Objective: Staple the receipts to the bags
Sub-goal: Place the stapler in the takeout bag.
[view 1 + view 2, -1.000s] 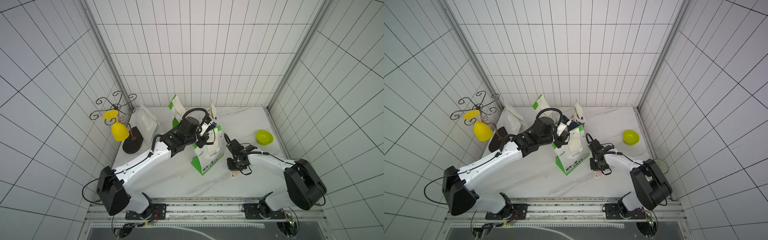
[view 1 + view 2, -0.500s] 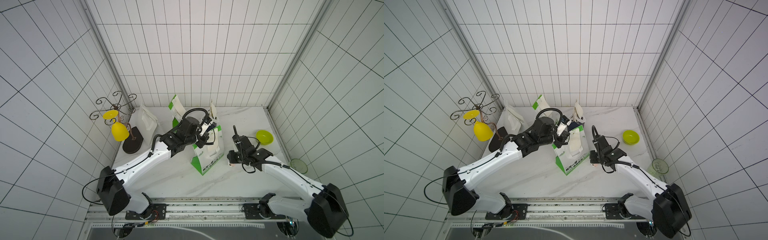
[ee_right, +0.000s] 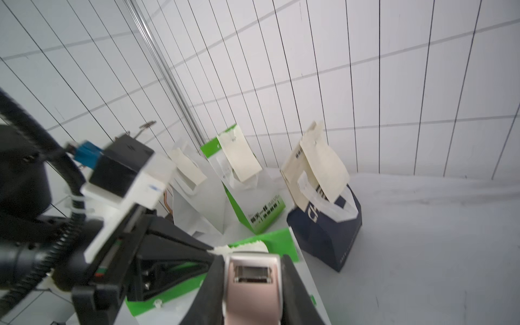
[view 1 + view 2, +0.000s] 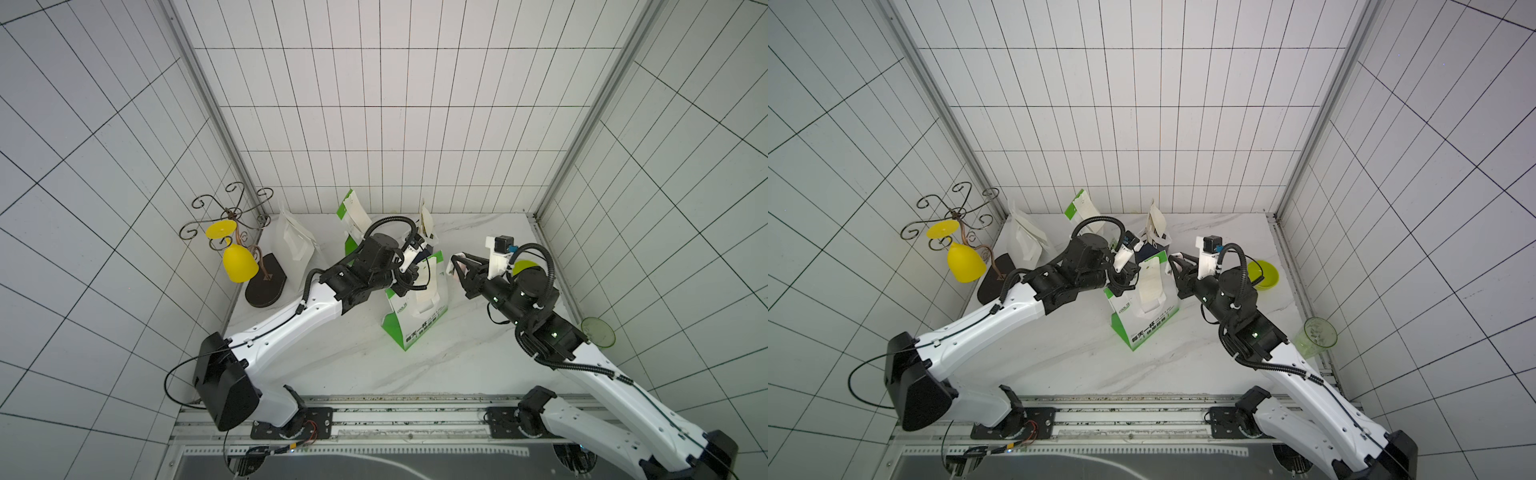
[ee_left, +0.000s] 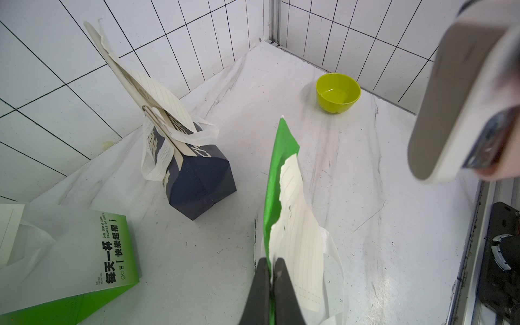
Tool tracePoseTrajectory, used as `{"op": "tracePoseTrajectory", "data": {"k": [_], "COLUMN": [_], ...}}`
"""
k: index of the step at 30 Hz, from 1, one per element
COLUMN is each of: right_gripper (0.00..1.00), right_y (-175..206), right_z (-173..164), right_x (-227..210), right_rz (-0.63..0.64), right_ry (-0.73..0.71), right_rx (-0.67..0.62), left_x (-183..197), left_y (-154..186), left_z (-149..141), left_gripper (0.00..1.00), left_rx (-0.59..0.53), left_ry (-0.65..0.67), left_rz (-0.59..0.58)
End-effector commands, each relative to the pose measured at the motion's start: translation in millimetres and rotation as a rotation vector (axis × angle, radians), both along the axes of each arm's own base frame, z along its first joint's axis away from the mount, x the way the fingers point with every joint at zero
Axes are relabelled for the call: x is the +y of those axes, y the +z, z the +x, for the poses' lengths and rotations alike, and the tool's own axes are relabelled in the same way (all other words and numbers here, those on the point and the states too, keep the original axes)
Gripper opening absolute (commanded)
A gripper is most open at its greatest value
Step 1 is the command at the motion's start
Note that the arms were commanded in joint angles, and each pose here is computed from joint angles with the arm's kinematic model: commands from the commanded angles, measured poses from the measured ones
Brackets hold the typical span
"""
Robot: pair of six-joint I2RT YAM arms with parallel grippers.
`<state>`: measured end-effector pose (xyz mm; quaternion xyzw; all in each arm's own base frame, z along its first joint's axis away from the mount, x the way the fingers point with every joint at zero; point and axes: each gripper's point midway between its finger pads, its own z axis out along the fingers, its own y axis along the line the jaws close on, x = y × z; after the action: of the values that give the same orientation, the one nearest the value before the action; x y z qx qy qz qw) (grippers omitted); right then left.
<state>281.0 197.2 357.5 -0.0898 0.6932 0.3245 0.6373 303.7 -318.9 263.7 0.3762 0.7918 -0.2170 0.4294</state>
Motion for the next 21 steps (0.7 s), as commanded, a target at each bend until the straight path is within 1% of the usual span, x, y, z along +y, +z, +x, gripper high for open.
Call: {"op": "tracePoseTrajectory", "data": {"k": [1, 4, 10, 15, 21], "right_gripper": [0.0, 0.0, 0.0, 0.0, 0.0], "right_y": [41, 42, 38, 28, 5], "right_z": [-9, -7, 2, 12, 22], "right_x": [6, 15, 31, 48, 60], "right_rz": [0.102, 0.119, 0.137, 0.121, 0.095], "right_ry": [0.045, 0.074, 0.114, 0.128, 0.127], "right_rx": [-0.224, -0.274, -0.308, -0.298, -0.245], "left_x": [5, 5, 5, 5, 6], "left_y": [-18, -18, -15, -17, -15], "left_z": [-9, -9, -9, -9, -9], "left_gripper": [0.0, 0.0, 0.0, 0.0, 0.0], "left_rx": [0.059, 0.059, 0.054, 0.057, 0.052], "left_ry": [-0.015, -0.017, -0.019, -0.021, -0.02], "left_rz": [0.045, 0.042, 0.037, 0.041, 0.037]}}
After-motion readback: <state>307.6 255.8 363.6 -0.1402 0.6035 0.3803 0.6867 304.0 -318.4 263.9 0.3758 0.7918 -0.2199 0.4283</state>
